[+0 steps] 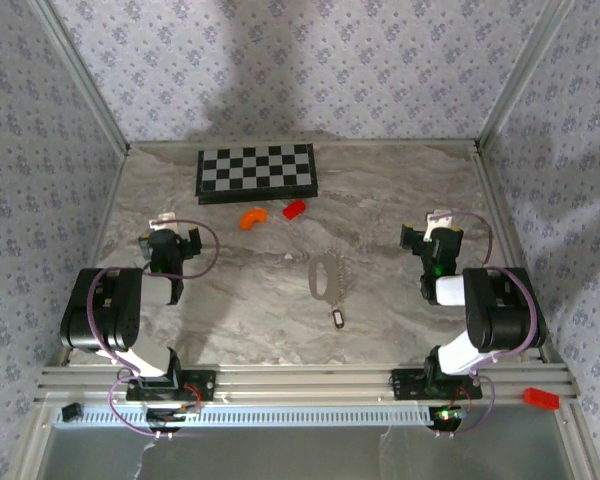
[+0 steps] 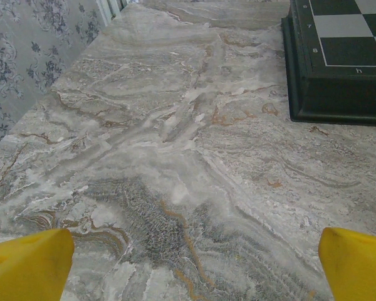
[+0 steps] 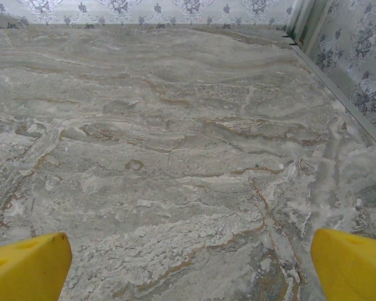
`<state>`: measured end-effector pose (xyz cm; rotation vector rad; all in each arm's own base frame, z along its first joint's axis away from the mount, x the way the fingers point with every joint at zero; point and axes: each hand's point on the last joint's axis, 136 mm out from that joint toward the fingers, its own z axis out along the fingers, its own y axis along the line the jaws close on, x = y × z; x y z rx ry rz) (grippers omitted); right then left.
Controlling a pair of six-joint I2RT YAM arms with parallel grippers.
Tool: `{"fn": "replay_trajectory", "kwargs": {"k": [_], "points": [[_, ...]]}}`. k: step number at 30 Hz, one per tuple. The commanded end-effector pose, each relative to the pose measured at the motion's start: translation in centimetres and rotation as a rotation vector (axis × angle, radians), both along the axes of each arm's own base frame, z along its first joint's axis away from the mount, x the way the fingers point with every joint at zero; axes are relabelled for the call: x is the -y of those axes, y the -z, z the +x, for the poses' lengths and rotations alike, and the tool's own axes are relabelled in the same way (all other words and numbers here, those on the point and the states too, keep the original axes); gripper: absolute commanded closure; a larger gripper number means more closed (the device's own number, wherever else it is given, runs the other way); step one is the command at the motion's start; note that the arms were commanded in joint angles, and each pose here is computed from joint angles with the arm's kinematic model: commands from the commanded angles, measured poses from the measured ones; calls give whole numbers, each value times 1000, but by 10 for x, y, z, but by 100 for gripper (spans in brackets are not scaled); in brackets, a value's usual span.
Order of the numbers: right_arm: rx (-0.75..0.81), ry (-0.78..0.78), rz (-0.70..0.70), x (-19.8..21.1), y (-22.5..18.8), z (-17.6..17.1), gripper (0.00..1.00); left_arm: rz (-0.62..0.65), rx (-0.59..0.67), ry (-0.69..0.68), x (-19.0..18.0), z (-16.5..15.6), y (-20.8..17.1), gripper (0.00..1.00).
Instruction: Put the keys on the keyring
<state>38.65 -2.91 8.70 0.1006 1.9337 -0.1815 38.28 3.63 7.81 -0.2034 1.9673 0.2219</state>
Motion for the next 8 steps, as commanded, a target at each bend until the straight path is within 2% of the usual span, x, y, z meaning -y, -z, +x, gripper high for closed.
{"fn": "replay_trajectory", "kwargs": {"k": [1,8], "points": [[-1,28,5,5,0,1,0,-15,47,-1,0,8,-13,0],[-2,28,6,5,0,1,0,-16,45,-3,-1,8,-13,0]]}}
